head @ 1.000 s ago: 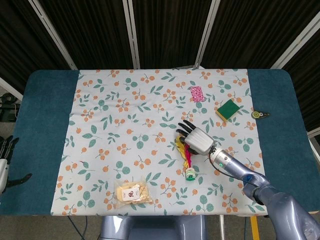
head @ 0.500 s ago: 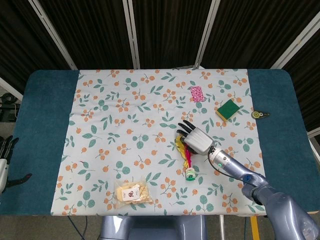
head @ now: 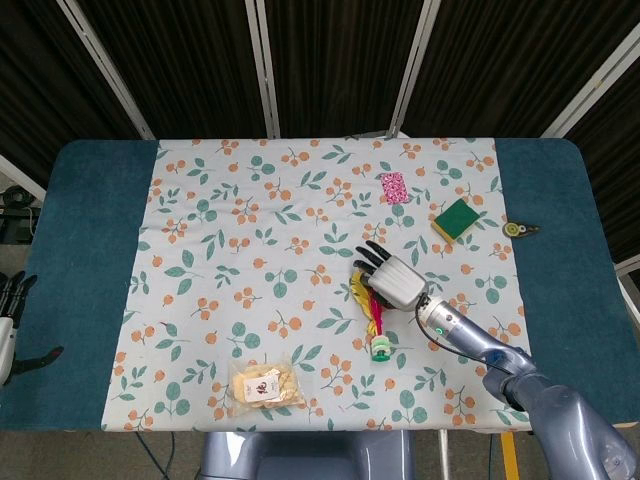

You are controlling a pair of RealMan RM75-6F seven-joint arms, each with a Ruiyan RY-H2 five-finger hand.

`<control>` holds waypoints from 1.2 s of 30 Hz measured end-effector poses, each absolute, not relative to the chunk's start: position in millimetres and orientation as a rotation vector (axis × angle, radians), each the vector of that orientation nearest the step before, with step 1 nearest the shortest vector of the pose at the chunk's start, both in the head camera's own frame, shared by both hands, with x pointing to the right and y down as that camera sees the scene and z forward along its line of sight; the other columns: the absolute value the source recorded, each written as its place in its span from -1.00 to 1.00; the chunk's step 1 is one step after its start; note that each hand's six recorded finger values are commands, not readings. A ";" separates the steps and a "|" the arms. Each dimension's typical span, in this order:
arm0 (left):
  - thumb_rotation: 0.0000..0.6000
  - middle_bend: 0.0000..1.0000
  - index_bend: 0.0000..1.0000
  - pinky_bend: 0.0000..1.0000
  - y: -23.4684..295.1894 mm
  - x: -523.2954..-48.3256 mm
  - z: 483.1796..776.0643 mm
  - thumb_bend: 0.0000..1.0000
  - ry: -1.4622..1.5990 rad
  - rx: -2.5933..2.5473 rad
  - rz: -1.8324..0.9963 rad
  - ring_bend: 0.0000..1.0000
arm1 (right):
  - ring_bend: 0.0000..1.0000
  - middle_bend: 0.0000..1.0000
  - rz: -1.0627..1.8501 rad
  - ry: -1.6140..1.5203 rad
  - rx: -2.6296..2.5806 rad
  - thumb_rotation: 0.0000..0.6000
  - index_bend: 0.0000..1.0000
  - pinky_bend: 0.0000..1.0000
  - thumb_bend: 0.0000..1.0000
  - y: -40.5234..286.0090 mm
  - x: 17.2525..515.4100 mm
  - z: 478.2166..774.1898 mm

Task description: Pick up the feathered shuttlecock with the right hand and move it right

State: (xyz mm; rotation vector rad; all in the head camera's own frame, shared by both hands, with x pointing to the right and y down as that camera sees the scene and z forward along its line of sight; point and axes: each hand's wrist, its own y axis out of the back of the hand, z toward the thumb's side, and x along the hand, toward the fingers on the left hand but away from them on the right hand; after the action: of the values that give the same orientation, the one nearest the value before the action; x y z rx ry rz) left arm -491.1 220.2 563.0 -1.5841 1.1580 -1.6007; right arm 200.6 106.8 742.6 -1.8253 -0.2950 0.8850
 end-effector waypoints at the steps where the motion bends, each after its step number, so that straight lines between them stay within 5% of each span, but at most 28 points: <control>1: 1.00 -1.00 -1.00 -1.00 220.3 -491.1 563.0 -0.78 1.158 -1.584 -1.601 -1.00 | -1.00 -0.59 0.883 -0.297 -1.825 1.00 0.20 -1.00 -0.20 106.4 200.3 742.0; 19: 1.00 -1.00 -1.00 -1.00 220.9 -490.3 561.9 -0.78 1.164 -1.586 -1.594 -1.00 | -1.00 -0.59 0.809 -0.356 -1.735 1.00 0.24 -1.00 -0.20 77.6 205.5 700.8; 36: 1.00 -1.00 -1.00 -1.00 222.1 -486.1 558.6 -0.77 1.173 -1.593 -1.564 -1.00 | -1.00 -0.58 0.799 -0.426 -1.565 1.00 0.25 -1.00 -0.20 57.1 242.3 617.3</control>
State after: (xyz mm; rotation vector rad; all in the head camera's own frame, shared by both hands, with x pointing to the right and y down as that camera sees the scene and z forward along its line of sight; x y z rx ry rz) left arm -486.1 222.1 558.6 -1.5934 1.1734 -1.5641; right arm 242.3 57.1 617.3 -1.5648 -0.4258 0.7986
